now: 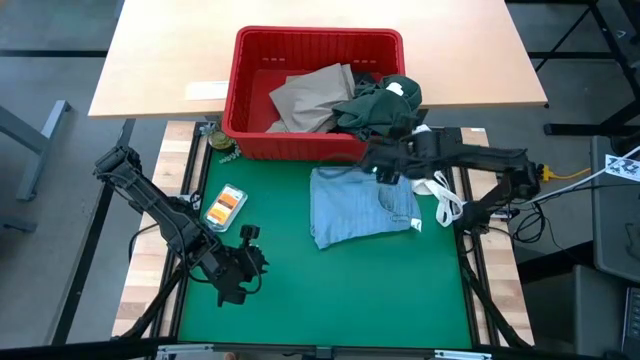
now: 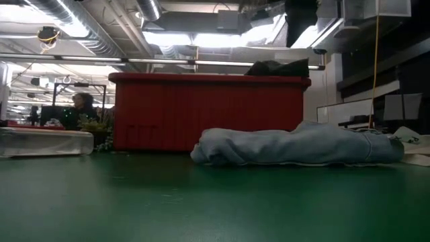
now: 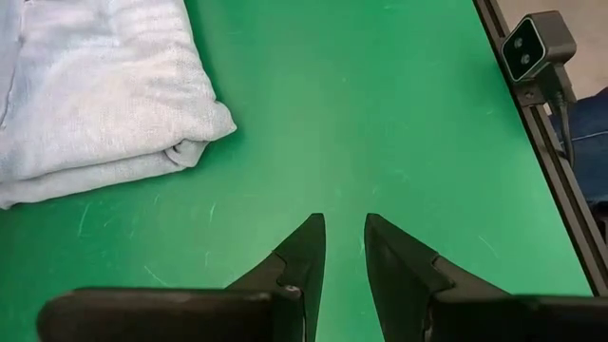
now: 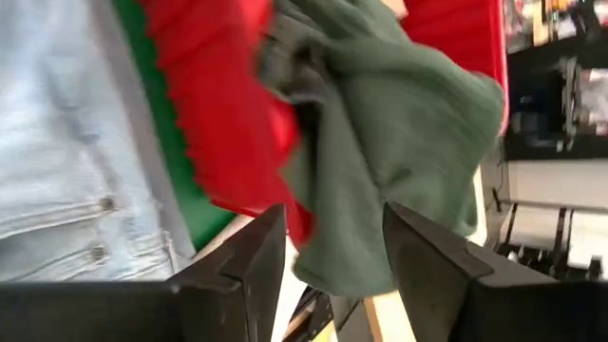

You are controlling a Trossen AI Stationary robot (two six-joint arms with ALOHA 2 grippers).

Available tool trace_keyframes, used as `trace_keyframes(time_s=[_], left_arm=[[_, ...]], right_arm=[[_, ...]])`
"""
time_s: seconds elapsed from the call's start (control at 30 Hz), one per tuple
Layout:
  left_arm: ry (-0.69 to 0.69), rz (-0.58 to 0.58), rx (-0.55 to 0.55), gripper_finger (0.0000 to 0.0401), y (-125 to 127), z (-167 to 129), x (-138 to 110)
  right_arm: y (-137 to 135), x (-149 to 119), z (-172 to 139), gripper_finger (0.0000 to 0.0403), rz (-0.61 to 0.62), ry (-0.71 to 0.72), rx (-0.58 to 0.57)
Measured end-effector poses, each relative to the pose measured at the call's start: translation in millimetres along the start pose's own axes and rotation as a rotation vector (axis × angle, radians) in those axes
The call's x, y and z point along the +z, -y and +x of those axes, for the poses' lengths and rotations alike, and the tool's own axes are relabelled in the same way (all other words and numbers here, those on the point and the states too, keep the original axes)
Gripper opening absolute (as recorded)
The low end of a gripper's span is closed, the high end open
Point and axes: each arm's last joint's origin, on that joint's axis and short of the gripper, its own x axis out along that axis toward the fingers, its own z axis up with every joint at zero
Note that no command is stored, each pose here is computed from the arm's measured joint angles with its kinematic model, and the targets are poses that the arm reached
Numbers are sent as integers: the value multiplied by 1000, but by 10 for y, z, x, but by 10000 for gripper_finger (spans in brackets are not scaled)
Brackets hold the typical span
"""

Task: Fold Laundry from Bin
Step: Fold the green polo shirt

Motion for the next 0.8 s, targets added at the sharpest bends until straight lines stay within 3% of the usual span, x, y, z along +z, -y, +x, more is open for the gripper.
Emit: trace_keyframes(time_s=[0.2, 0.43, 0.8], left_arm=[[0, 0, 0, 74, 0, 0, 0], [0, 0, 1, 74, 0, 1, 0], [20, 0, 45, 74, -12, 1, 6]], right_arm=[[211, -49, 192, 179, 29, -61, 87], [322, -12, 408, 179, 59, -79, 77], [235, 84, 593, 179, 9, -119, 103]])
